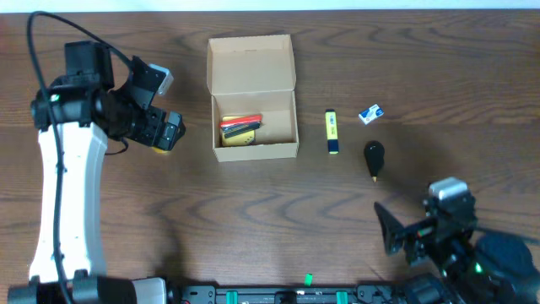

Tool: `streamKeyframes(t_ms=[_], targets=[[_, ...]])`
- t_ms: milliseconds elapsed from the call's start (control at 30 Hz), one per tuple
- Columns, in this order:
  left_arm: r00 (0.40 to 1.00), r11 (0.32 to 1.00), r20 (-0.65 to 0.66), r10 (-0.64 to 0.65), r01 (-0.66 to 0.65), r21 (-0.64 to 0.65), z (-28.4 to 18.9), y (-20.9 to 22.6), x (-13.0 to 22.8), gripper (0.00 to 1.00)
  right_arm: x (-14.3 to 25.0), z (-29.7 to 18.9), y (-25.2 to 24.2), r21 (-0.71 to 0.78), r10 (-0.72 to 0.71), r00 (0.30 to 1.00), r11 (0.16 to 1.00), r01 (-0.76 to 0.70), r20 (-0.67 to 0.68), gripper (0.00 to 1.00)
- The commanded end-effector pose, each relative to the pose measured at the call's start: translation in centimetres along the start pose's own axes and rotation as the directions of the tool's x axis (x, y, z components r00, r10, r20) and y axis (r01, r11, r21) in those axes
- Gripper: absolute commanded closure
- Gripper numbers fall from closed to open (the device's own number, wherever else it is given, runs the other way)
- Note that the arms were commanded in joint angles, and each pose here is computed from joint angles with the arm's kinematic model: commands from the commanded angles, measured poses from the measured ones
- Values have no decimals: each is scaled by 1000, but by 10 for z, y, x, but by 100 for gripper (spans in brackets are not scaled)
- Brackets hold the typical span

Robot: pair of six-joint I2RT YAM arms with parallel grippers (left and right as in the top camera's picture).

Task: Pack container
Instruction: 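Position the left gripper above the yellow tape roll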

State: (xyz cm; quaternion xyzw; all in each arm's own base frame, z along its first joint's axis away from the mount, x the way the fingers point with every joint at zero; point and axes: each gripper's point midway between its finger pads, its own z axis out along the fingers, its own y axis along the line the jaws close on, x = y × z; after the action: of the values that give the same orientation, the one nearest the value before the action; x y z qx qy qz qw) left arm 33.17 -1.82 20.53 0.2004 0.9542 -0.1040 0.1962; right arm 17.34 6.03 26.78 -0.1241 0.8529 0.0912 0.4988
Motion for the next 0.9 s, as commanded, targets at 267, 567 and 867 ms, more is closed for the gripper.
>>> streamKeyframes(t_ms=[267,567,867], targets=[[987,999,-161,-20,15,-28,88,50,7,5,22,48,-34,191,-64,959,974,120,-277,1],[950,981,-264,-167,132,-143,109,73,29,5,35,68,-34,183,-65,924,973,143,-376,1],[910,956,-313,-273,221,-192,126,77,50,5,43,77,-35,177,-66,901,972,155,-428,1]])
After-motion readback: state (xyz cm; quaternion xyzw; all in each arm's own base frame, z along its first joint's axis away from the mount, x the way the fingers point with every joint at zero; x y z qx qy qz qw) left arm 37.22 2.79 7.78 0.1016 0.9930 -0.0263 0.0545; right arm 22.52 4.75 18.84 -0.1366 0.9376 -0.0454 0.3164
